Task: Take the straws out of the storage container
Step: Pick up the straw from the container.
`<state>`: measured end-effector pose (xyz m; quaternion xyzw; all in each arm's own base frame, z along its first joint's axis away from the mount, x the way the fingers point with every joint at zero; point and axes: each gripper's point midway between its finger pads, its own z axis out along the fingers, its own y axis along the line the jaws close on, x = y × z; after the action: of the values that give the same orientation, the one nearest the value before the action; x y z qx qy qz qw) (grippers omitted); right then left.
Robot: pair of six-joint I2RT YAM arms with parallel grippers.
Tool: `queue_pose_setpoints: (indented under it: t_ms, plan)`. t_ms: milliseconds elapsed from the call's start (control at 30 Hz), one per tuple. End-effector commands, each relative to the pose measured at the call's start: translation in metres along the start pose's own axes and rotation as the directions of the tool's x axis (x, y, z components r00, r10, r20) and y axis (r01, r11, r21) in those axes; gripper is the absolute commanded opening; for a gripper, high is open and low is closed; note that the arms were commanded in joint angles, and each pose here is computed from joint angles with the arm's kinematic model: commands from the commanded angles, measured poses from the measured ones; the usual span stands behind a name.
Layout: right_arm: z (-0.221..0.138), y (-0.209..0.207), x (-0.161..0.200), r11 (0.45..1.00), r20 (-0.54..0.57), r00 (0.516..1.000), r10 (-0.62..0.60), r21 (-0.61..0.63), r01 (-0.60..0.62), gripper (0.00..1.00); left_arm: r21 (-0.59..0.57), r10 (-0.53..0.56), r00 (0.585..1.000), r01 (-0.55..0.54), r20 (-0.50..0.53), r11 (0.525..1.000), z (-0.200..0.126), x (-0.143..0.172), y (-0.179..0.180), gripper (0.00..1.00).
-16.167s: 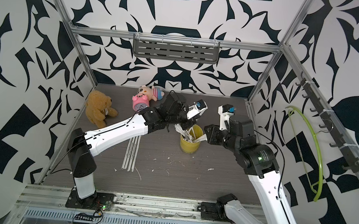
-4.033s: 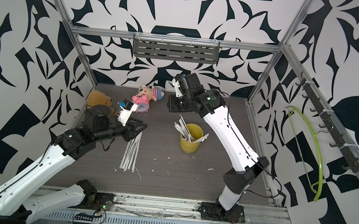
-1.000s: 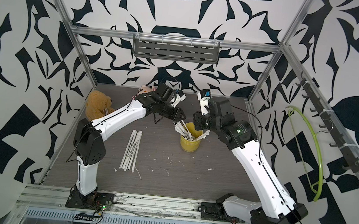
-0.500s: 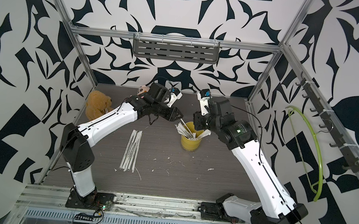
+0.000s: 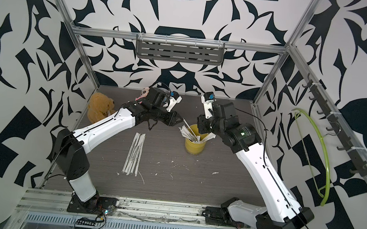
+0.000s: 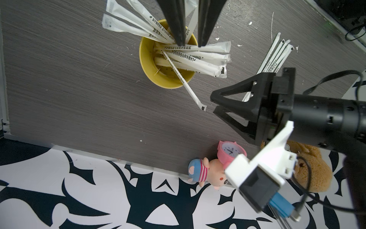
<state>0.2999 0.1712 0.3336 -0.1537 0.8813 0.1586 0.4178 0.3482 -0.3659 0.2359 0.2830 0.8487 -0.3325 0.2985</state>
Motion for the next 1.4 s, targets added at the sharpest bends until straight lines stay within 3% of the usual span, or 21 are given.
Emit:
queue_pose_setpoints:
  t_ms: [0, 233, 600, 800, 1100, 1367]
  plan:
    - [-0.007, 0.002, -0.012, 1.000, 0.053, 0.999, -0.013, -0.014, 0.014, 0.18, 0.031, -0.029, 1.000, 0.029, 0.001, 0.999, 0.014, -0.005, 0.001, 0.42]
    - [-0.010, -0.003, -0.011, 1.000, 0.055, 0.998, -0.022, 0.011, 0.022, 0.18, 0.047, -0.043, 0.998, 0.045, -0.038, 0.998, 0.034, -0.001, 0.005, 0.42]
    - [-0.004, -0.006, -0.008, 0.999, 0.038, 0.999, -0.027, 0.019, 0.026, 0.17, 0.083, -0.009, 0.999, 0.006, 0.032, 0.997, 0.042, -0.023, 0.001, 0.34]
    - [-0.005, -0.009, -0.007, 0.999, 0.038, 0.999, -0.027, 0.028, 0.026, 0.16, 0.106, 0.005, 0.999, -0.008, 0.034, 0.994, 0.045, -0.026, -0.002, 0.16]
    - [-0.005, -0.010, -0.008, 0.999, 0.042, 0.999, -0.022, 0.027, 0.021, 0.16, 0.085, 0.052, 0.995, -0.059, 0.081, 0.995, 0.025, -0.048, -0.010, 0.05]
    - [-0.012, -0.008, -0.014, 1.000, 0.064, 0.998, -0.020, 0.019, 0.019, 0.16, 0.033, 0.149, 0.978, -0.155, 0.145, 0.987, -0.013, -0.079, -0.024, 0.00]
